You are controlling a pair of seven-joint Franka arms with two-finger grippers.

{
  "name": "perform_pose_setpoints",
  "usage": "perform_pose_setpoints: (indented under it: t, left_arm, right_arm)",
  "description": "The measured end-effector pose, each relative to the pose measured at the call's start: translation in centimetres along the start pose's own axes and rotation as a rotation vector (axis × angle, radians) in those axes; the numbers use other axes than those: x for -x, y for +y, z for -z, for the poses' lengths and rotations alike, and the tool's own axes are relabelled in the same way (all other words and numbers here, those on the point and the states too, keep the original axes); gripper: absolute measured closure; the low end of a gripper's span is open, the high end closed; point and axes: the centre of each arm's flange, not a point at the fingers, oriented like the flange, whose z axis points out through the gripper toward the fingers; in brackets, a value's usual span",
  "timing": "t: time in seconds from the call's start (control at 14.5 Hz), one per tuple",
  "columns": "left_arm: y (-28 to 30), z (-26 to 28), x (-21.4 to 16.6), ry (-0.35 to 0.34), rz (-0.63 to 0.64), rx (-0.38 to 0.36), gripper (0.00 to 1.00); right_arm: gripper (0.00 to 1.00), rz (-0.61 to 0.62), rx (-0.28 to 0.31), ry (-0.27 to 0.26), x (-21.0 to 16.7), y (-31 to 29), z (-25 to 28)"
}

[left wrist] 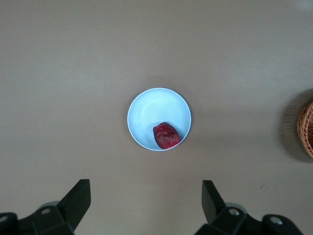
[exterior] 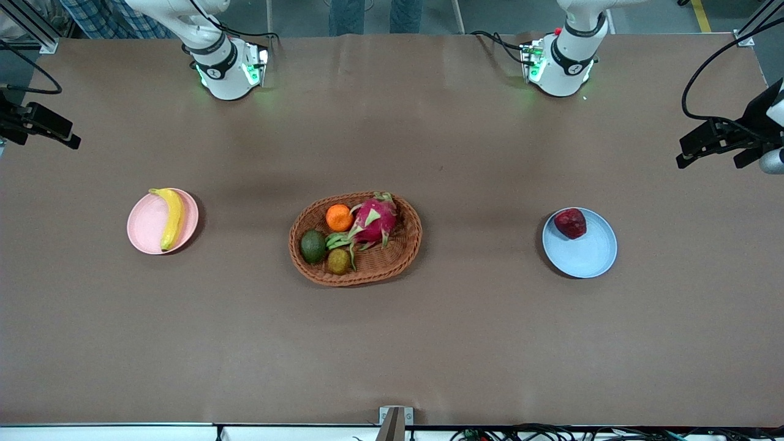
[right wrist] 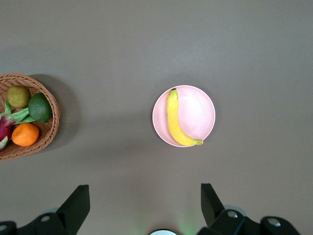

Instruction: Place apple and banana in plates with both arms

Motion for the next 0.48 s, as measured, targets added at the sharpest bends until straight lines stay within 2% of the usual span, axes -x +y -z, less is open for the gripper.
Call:
perform_pose_setpoints:
  t: [0.48]
  left_arm:
    - [0.00,0.00,0.00,0.000,0.000,0.000,0.00]
  right_arm:
    - [0.00,0.023,0.001,0.007,0.37,-1.20,0.38]
